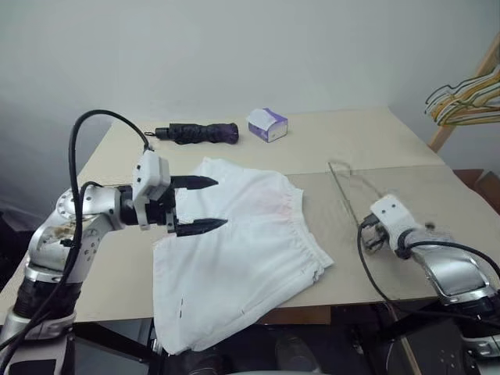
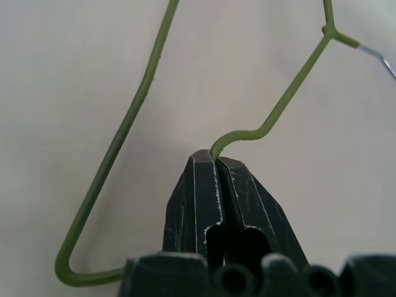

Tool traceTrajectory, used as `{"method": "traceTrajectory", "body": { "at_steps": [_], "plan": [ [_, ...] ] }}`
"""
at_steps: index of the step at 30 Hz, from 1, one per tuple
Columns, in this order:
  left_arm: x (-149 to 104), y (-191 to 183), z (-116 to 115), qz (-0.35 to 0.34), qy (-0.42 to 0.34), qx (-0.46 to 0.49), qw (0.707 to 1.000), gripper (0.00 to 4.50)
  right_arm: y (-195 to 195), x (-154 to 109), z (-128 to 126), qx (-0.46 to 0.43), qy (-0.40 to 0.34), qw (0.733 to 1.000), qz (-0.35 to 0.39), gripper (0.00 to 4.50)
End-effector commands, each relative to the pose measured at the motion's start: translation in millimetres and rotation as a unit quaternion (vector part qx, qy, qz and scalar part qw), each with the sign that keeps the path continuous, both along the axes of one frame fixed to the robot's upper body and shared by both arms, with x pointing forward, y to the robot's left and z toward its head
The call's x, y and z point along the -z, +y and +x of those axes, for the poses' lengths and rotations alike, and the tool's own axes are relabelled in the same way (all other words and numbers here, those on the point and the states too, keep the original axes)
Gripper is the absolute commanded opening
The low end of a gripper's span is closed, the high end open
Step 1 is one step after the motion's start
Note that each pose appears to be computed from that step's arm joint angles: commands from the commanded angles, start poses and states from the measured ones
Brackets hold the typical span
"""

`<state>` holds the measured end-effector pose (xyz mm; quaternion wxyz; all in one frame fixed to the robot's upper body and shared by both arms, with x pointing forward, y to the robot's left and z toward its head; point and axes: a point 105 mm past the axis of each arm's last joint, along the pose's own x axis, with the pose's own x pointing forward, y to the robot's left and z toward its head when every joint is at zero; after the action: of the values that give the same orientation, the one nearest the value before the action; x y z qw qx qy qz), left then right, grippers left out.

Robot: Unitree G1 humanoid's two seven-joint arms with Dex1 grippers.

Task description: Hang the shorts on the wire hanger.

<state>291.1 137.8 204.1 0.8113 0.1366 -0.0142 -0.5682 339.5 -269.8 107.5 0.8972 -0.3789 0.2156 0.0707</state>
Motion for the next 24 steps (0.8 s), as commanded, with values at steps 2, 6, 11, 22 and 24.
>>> {"method": "traceTrajectory", "body": {
  "at_steps": [2, 6, 11, 22, 24],
  "plan": [
    [-27, 5, 20, -0.05, -0.028, -0.059, 0.997, 4.5, 41, -80, 18, -0.179, -0.226, 0.947, -0.144, 0.02],
    [-39, 10, 28, -0.07, -0.025, -0.056, 0.996, 4.5, 67, -94, 13, -0.315, -0.326, 0.841, -0.295, 0.02],
    [-59, 13, 44, -0.104, -0.019, -0.066, 0.992, 4.5, 83, -101, 12, -0.394, -0.382, 0.744, -0.38, 0.02],
    [-6, -1, 56, 0.068, 0.091, -0.023, 0.993, 4.5, 96, -111, 15, -0.465, -0.416, 0.654, -0.428, 0.02],
    [-4, -5, 54, 0.067, 0.1, -0.005, 0.993, 4.5, 97, -111, 16, -0.472, -0.412, 0.649, -0.432, 0.02]
  ]
}}
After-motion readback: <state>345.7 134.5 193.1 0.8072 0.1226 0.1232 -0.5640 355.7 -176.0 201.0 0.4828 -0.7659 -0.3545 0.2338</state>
